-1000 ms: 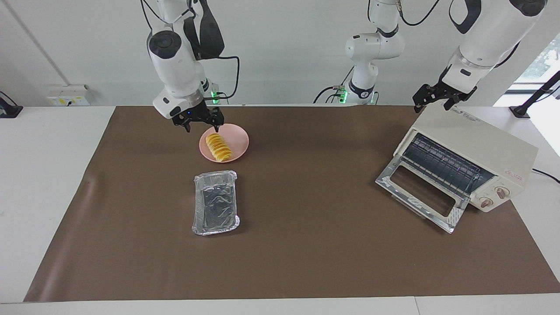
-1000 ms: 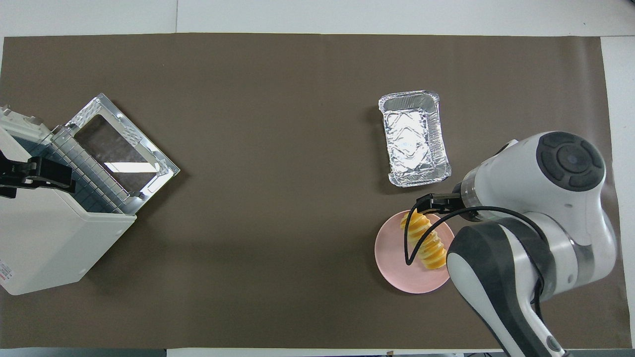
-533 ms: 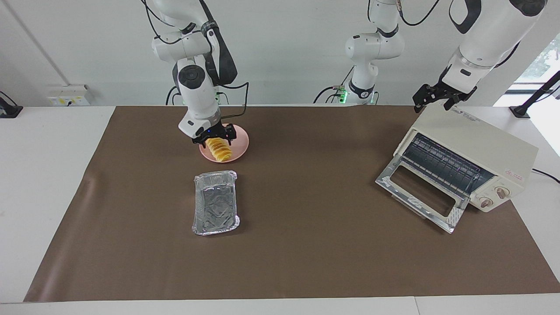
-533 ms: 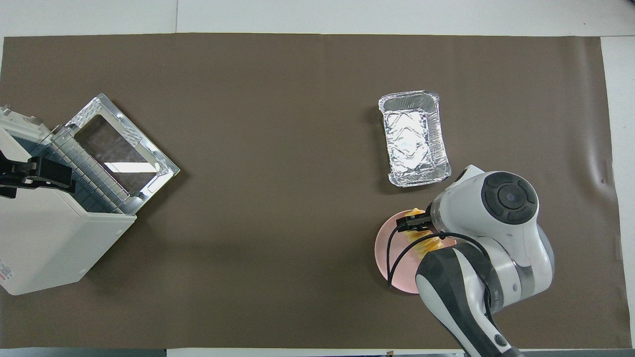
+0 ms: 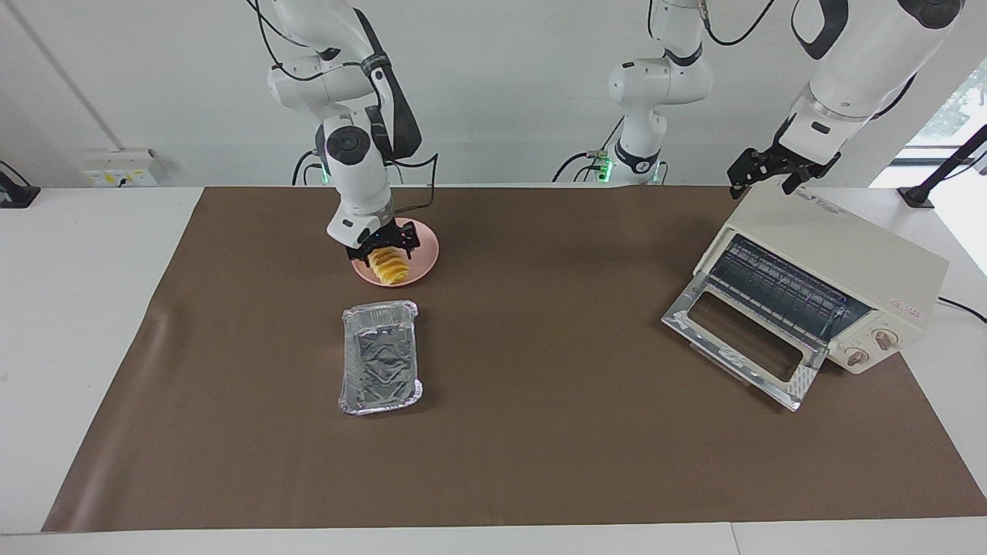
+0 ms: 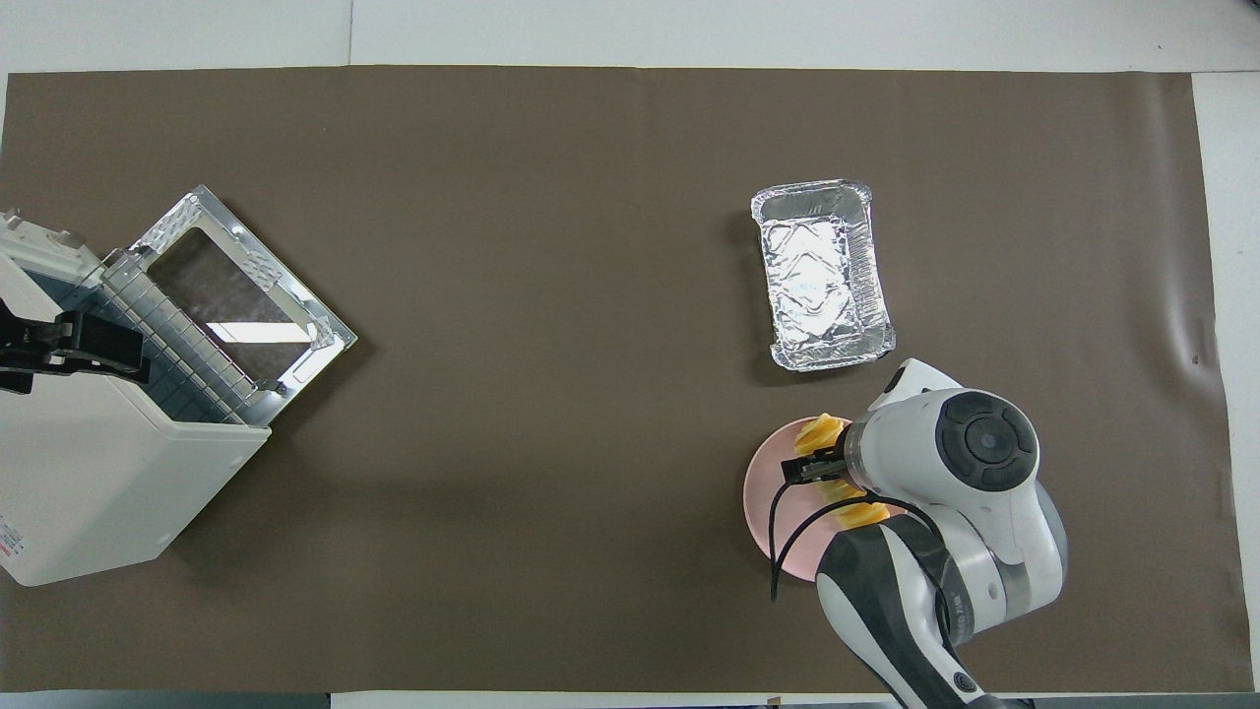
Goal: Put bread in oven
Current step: 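Grasp the yellow bread on the pink plate with the right gripper, then carry the bread with the right gripper over the foil tray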
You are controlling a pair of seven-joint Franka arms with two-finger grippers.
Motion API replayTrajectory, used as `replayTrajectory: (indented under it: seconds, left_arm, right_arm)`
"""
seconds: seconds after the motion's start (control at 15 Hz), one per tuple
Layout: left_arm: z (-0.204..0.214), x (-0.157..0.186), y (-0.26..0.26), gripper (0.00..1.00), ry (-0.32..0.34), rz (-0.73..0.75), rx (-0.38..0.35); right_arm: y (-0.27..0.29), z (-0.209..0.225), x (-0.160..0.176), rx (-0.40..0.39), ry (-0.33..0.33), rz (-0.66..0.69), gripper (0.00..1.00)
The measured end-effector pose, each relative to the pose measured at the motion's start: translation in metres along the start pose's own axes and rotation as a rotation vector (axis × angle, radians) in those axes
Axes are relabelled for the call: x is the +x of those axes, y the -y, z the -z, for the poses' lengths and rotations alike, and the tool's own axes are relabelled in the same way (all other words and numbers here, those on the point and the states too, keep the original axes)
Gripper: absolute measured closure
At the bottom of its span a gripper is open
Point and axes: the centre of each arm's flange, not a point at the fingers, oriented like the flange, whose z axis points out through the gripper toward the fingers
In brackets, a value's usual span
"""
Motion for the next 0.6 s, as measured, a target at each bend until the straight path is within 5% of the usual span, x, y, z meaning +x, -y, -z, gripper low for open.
replayTrajectory:
  seconds: [0.33,0.6]
  left_arm:
    - [0.0,0.0,0.0,0.0,0.0,0.0,0.0]
    - [0.0,0.0,0.0,0.0,0.0,0.0,0.0]
  right_arm:
    - [-0.0013,-0.0068,-0.0044,0.0,-0.013,0.005,0.31]
    - [-0.0012,-0.0034,-0.0048,0.002,-0.017,0.003,0.72]
